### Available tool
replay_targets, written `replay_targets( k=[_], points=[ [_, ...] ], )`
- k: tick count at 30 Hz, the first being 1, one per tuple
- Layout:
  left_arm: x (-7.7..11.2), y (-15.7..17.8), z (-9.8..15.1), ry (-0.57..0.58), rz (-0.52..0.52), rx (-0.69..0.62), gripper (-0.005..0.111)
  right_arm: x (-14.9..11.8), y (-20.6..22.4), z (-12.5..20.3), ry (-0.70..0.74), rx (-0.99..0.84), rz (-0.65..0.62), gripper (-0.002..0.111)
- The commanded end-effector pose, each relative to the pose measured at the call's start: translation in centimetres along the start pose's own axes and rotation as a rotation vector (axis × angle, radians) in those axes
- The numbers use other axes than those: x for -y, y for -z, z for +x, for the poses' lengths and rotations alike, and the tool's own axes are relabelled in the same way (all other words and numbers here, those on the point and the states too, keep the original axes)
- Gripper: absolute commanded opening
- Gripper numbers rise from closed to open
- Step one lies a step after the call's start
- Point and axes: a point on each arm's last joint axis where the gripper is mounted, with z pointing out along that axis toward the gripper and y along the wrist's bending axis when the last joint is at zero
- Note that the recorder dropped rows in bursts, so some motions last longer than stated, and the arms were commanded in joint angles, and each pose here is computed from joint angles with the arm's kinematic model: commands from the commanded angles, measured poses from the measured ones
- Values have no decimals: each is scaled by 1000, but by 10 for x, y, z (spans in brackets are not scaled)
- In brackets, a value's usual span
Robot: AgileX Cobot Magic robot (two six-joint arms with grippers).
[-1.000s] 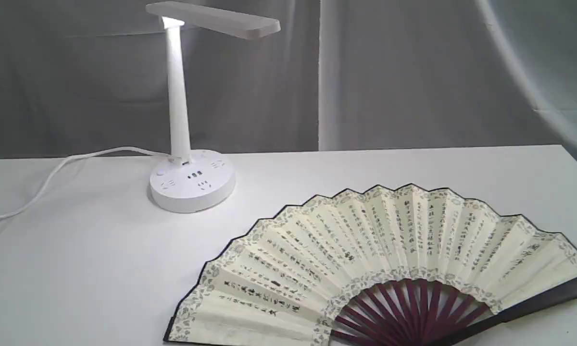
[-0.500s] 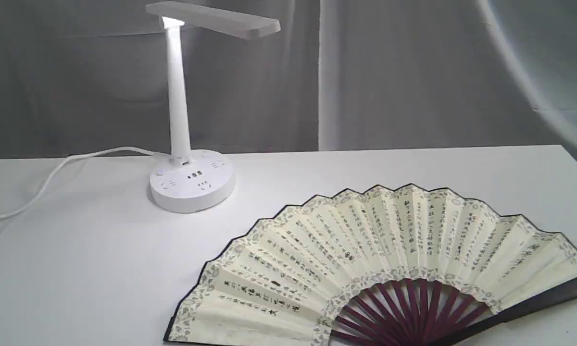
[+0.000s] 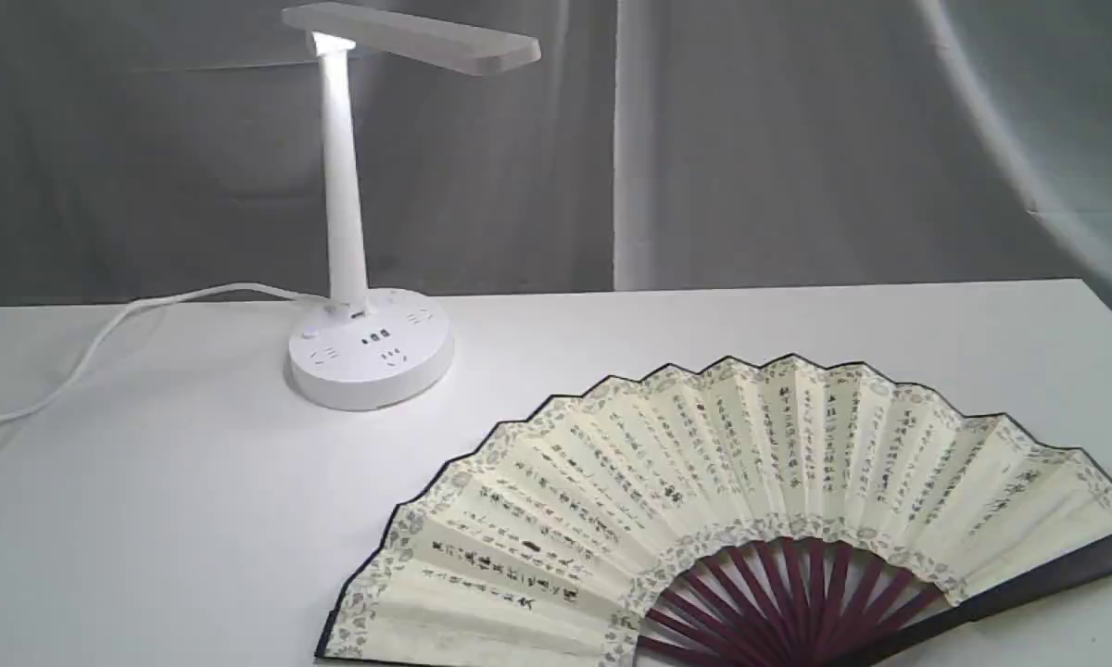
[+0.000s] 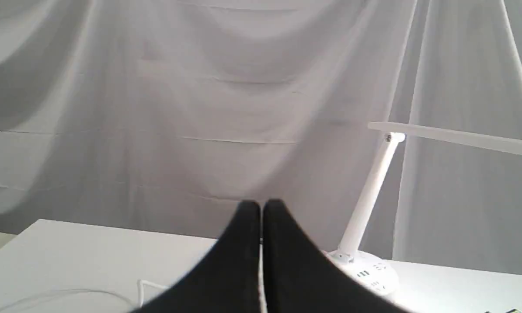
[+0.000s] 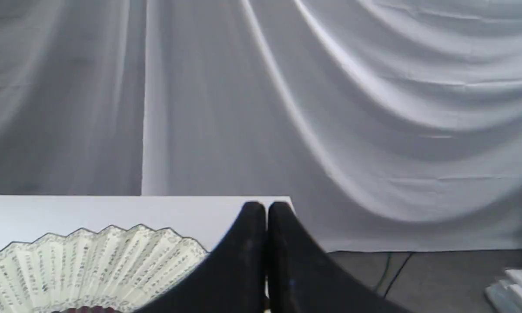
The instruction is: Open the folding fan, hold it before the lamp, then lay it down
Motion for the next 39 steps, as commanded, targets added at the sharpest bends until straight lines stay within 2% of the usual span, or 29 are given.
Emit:
replay_targets(
  k=[1, 10, 16, 20, 28, 39],
  points=[
    [0, -4, 2, -22, 4, 10, 0, 5, 6, 6, 15, 16, 47, 0],
    [17, -28, 26, -60, 179, -23, 0, 6, 6, 7, 18, 9, 53, 0],
    [16, -44, 43, -49, 171, -23, 0, 5, 4, 4, 21, 42, 53, 0],
    [15, -56, 55, -49, 158, -3, 0, 1, -12, 13, 34, 7, 45, 0],
    [5, -78, 85, -236, 55, 18, 0, -12, -58, 41, 53, -56, 4, 0],
    [6, -94, 114, -194, 73, 88, 0, -31, -111, 89, 66, -75, -61, 0]
  ],
)
